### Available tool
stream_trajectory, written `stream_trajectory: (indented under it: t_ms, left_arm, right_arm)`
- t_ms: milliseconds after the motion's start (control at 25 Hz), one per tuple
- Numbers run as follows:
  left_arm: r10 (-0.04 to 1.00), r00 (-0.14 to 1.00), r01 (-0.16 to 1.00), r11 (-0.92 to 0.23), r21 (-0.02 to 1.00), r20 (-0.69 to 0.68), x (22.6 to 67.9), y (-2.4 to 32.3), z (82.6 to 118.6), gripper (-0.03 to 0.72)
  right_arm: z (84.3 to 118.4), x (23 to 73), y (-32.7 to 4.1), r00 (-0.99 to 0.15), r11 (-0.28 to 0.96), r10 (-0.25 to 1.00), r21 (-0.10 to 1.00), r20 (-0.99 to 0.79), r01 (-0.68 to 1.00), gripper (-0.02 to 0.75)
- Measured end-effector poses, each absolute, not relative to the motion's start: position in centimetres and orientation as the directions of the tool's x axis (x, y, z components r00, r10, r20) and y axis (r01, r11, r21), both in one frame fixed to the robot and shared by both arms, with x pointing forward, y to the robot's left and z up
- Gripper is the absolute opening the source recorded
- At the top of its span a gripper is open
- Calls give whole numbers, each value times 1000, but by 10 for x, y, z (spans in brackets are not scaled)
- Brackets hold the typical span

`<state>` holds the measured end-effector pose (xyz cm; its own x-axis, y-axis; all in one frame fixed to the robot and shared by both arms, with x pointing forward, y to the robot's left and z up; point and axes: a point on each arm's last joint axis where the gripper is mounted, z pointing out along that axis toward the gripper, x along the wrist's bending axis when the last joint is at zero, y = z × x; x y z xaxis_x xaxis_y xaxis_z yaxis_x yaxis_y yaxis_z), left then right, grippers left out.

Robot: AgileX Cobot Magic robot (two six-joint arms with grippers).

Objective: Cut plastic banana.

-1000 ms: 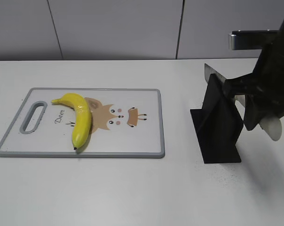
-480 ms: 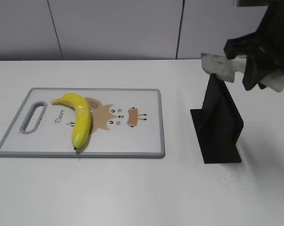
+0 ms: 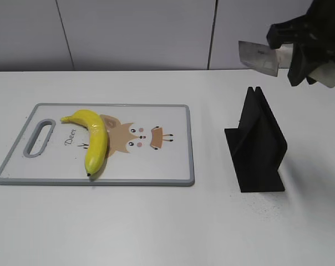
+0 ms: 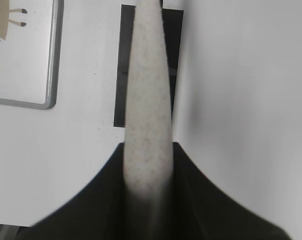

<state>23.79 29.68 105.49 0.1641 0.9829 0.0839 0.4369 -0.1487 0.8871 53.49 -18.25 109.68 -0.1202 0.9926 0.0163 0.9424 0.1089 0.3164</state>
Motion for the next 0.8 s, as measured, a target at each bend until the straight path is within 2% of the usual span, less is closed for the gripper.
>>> stream_trajectory:
  t_ms: [800]
  left_arm:
    - [983,164,437,-149,887,84,238,297,1055,550]
  right_arm:
    - [1145,543,-182,-121,95,992,454,30,886,183]
